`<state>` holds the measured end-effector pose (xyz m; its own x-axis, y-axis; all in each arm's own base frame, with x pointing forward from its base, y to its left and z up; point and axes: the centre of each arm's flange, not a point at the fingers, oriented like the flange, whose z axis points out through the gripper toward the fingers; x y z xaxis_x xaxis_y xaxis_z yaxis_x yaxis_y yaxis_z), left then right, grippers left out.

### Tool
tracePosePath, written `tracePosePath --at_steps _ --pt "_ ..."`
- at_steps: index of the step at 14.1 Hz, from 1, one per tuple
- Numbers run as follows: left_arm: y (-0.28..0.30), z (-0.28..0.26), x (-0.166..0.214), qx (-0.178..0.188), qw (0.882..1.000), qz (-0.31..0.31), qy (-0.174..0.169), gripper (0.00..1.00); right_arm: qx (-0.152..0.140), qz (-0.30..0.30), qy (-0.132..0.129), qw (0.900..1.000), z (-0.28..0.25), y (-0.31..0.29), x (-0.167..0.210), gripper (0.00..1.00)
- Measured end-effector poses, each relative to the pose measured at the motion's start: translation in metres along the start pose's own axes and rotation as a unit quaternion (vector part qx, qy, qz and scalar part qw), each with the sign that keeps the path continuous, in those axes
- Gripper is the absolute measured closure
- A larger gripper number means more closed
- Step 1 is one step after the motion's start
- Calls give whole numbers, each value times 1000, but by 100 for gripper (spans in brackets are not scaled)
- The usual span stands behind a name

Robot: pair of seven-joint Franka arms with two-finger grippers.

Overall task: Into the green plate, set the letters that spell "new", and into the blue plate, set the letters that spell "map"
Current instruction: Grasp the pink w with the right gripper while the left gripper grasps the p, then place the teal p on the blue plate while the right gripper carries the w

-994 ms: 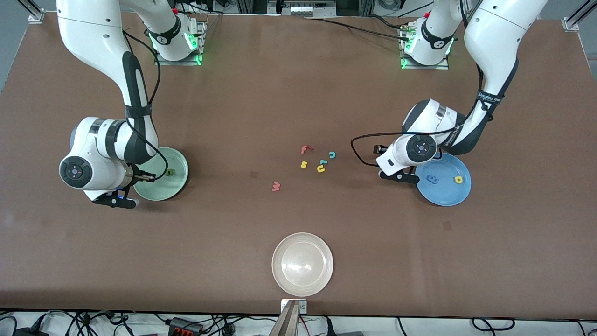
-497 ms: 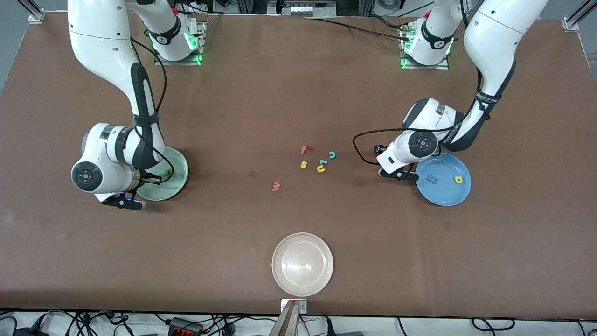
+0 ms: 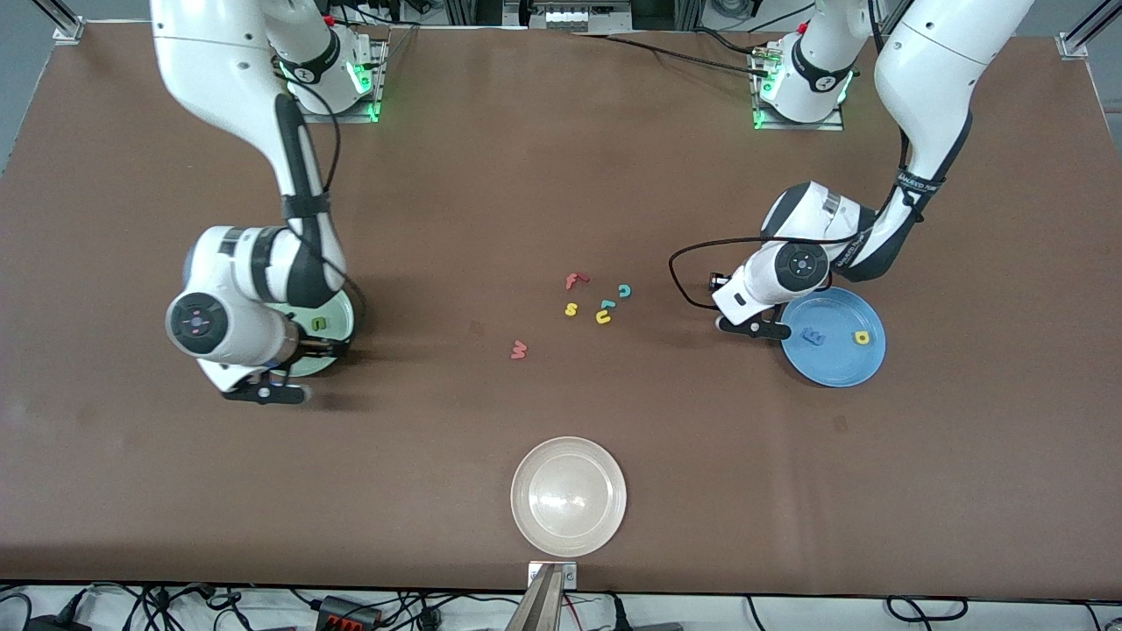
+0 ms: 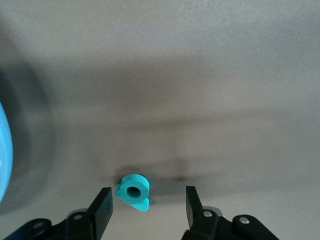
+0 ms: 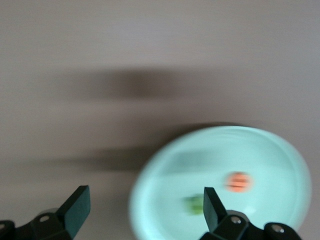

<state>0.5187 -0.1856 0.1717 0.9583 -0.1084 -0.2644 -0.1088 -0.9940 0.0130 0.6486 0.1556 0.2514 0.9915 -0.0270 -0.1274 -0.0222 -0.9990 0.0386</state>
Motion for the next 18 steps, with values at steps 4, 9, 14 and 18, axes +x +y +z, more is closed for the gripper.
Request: tracePosePath --at_steps 4,9,14,18 --pt "-2 1 0 -1 1000 -2 1 37 36 -7 3 999 4 -93 -18 16" --pt "-3 4 -2 0 1000 -2 -2 47 59 66 48 995 6 -183 -35 22" --pt "-9 7 -2 12 1000 7 0 50 62 120 67 989 45 -238 -50 26" --pt "-9 5 -2 11 1000 7 2 69 69 146 76 984 46 -262 -53 32"
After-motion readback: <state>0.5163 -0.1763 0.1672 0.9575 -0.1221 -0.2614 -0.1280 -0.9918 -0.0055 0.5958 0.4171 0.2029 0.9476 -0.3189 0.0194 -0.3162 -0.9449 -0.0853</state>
